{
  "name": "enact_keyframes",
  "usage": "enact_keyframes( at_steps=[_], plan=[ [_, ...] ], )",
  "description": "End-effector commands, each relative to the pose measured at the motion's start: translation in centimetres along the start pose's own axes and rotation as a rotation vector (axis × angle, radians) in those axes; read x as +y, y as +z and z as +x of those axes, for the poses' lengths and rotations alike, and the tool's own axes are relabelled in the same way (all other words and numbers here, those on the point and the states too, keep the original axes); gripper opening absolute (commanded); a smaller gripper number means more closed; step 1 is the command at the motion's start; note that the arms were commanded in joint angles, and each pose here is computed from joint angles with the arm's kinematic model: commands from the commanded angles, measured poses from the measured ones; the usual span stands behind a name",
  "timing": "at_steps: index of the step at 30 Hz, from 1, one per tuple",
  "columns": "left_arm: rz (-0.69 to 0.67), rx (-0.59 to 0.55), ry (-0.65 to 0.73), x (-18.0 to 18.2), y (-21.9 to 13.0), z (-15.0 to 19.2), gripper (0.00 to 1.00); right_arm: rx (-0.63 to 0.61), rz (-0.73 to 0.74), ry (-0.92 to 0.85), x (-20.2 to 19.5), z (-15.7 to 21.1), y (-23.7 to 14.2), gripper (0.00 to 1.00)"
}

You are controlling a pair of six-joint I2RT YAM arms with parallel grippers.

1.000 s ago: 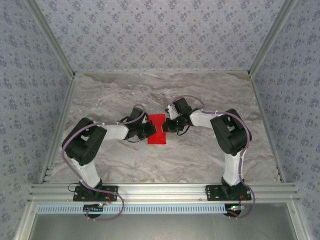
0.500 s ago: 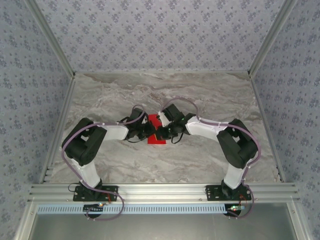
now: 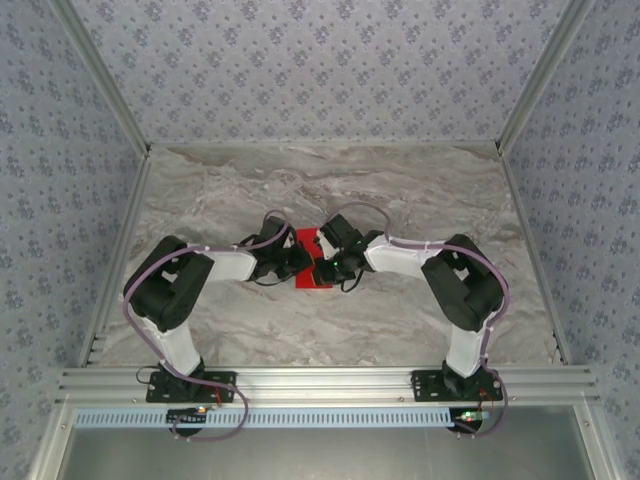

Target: Fold a paper plane with a square sheet of paper (pick it up from the middle)

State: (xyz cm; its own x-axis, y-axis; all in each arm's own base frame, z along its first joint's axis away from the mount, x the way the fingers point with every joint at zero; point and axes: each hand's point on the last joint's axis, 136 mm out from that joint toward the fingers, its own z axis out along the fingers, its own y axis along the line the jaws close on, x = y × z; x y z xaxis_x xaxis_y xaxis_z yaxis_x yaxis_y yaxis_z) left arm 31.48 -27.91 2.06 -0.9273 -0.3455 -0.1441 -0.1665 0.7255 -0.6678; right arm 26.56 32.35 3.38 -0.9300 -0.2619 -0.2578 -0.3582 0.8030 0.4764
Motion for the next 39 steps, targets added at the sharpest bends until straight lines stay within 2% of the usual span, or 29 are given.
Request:
enact_keyframes(
  at_steps=[1,31,39],
  plan=[
    [-0.101,-0.002,-0.029,3.0,0.0,0.5,0.03,0.027,0.062,0.03,-1.8,0.8,0.3,0.01],
    [-0.134,-0.002,-0.042,4.3,0.1,0.5,0.03,0.048,0.154,0.055,-4.7,1.8,0.1,0.01],
    [-0.133,0.001,-0.043,4.4,0.1,0.6,0.03,0.024,0.071,0.106,-4.8,2.0,-1.1,0.01]
  ],
)
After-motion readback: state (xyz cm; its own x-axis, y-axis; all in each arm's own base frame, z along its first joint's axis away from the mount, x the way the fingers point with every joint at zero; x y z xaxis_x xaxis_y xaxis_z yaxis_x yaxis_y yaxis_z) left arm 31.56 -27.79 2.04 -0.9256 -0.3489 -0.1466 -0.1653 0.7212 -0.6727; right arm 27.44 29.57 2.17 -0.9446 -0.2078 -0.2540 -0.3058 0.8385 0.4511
